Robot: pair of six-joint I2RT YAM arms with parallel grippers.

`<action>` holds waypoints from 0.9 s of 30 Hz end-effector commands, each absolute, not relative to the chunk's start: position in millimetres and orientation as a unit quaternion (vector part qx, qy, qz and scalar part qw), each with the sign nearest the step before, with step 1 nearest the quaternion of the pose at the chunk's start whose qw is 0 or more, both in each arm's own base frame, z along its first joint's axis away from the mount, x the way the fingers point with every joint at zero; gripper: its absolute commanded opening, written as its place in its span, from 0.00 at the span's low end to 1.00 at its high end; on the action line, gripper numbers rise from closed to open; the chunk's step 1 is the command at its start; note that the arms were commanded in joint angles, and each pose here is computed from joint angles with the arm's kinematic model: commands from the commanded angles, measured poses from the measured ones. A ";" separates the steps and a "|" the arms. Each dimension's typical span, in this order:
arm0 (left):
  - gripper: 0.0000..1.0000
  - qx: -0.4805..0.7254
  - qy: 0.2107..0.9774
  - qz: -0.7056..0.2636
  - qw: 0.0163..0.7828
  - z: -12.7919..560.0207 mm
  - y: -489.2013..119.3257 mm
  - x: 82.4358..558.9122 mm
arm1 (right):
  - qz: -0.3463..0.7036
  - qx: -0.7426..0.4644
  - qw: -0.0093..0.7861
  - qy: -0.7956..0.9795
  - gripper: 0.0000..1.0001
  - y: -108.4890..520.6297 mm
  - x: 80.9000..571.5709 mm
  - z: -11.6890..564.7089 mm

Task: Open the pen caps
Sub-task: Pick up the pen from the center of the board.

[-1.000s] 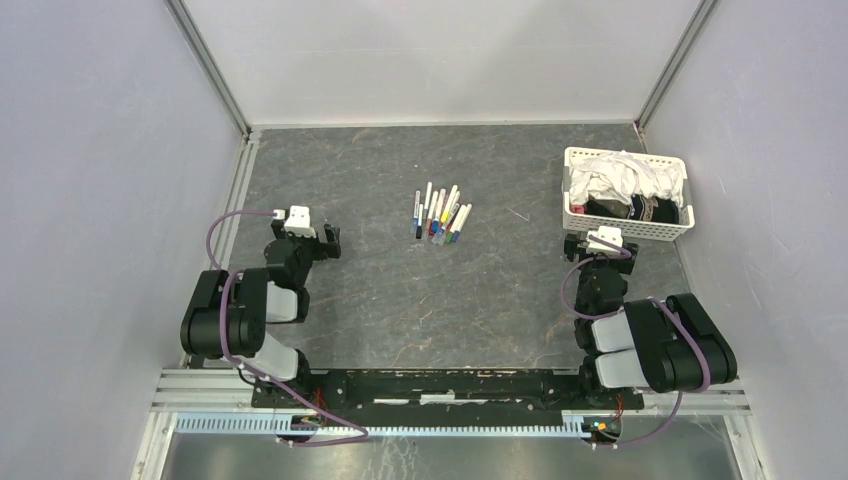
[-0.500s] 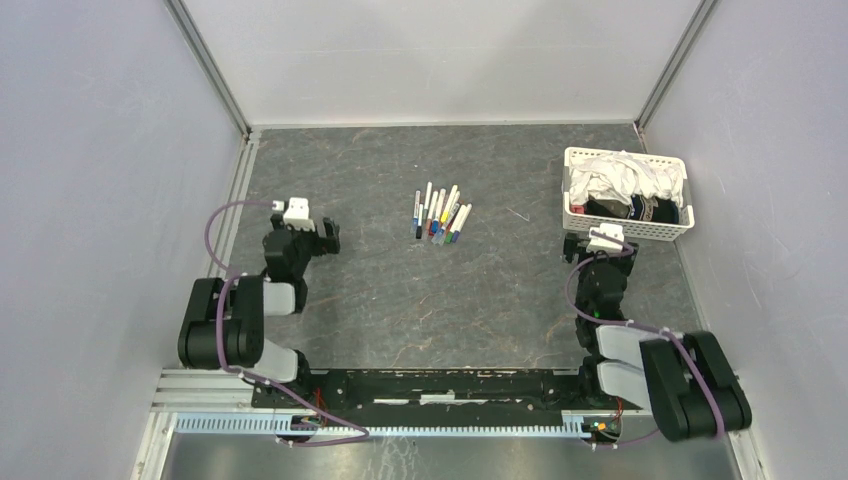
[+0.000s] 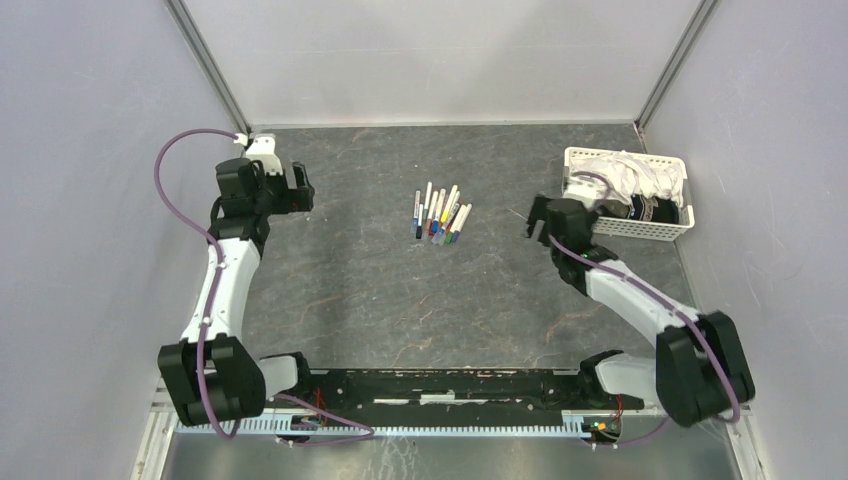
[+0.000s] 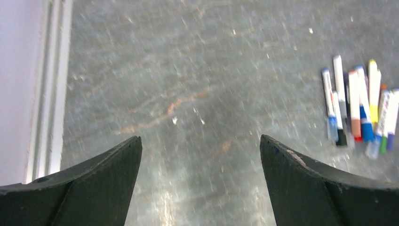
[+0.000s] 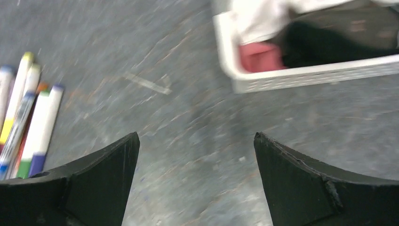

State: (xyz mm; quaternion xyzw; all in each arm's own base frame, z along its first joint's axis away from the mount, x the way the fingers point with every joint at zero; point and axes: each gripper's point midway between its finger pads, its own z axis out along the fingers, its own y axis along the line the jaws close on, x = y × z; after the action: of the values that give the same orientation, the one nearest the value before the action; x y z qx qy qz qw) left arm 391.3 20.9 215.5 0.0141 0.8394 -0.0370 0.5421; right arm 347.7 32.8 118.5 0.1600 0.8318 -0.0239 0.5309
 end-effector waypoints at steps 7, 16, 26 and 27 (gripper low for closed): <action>1.00 0.067 0.887 -0.065 0.452 200.0 1.8 323.5 | 0.048 0.045 0.439 0.896 0.84 155.9 352.3 95.2; 0.96 0.078 0.898 -0.070 0.428 188.5 -1.5 308.1 | 0.075 0.031 0.405 0.911 0.68 217.4 388.1 83.4; 0.96 0.087 0.897 -0.071 0.427 184.5 -3.2 300.8 | 0.063 0.058 0.371 0.925 0.61 241.6 408.4 52.3; 0.96 0.088 0.897 -0.070 0.428 184.7 -2.9 300.8 | 0.059 0.057 0.368 0.926 0.59 242.0 409.9 49.4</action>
State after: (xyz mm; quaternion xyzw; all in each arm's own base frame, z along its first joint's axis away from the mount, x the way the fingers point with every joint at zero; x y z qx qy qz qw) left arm 304.0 -2.1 181.6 0.0631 0.9025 -0.0730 0.4197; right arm 402.2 240.3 52.9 0.0342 0.9231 0.0725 0.3761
